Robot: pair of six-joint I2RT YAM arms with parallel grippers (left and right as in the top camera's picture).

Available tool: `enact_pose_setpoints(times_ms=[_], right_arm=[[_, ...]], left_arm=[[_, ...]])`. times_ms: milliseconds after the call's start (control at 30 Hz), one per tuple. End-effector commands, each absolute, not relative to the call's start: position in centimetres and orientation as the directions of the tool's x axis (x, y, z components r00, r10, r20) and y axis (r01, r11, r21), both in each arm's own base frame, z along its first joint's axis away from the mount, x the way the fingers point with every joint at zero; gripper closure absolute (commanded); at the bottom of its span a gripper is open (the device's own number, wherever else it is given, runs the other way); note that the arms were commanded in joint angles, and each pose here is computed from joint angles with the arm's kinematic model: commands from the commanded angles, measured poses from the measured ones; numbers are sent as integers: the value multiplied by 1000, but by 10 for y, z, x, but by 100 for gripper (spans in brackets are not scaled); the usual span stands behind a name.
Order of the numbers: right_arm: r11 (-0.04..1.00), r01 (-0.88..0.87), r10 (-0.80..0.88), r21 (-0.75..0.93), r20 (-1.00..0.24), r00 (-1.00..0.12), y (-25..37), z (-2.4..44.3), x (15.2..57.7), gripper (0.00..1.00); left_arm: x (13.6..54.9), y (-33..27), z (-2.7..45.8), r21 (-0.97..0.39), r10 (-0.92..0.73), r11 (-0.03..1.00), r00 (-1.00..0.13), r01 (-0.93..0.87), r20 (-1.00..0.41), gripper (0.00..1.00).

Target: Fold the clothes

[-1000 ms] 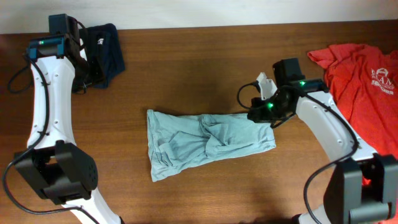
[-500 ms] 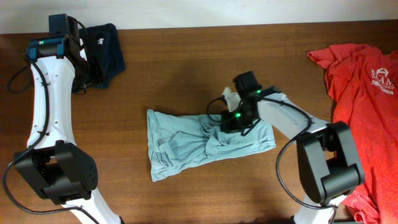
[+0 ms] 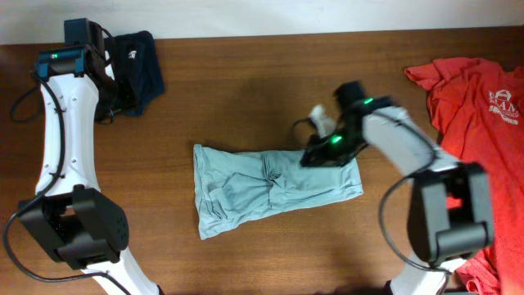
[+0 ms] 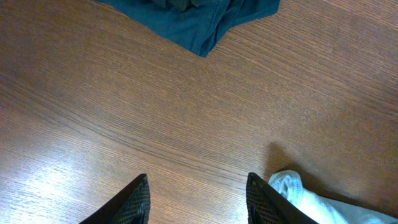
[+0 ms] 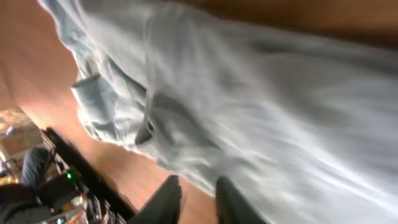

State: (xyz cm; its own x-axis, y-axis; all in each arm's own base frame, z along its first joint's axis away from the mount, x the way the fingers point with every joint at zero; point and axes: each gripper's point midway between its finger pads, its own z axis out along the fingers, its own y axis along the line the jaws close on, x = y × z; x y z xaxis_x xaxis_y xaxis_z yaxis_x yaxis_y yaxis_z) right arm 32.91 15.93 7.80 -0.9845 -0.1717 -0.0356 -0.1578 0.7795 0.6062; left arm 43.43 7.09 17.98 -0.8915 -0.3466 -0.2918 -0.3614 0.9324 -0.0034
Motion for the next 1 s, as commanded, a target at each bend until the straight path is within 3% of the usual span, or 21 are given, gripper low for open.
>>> enact_pose_setpoints(times_ms=[0, 167, 233, 500, 633, 967], right_arm=[[810, -216, -144, 545, -172, -975, 110, 117, 352, 67], [895, -107, -73, 432, -96, -993, 51, 93, 345, 41], [918, -74, -55, 390, -60, -997, 37, 80, 338, 36], [926, -22, -4, 378, -50, -999, 25, 39, 329, 32], [893, -30, 1, 448, -69, -998, 38, 30, 326, 32], [870, -42, 5, 490, -95, -996, 47, 6, 315, 43]], left_arm=[[436, 69, 179, 1, -337, 936, -894, -353, -294, 50], [437, 66, 180, -4, -345, 933, -891, -360, -296, 50], [437, 65, 180, -4, -343, 934, -892, -358, -296, 50], [437, 65, 179, -3, -341, 935, -893, -356, -294, 50], [437, 65, 179, -4, -341, 935, -892, -356, -296, 50], [438, 59, 179, -3, -329, 939, -897, -344, -296, 50]])
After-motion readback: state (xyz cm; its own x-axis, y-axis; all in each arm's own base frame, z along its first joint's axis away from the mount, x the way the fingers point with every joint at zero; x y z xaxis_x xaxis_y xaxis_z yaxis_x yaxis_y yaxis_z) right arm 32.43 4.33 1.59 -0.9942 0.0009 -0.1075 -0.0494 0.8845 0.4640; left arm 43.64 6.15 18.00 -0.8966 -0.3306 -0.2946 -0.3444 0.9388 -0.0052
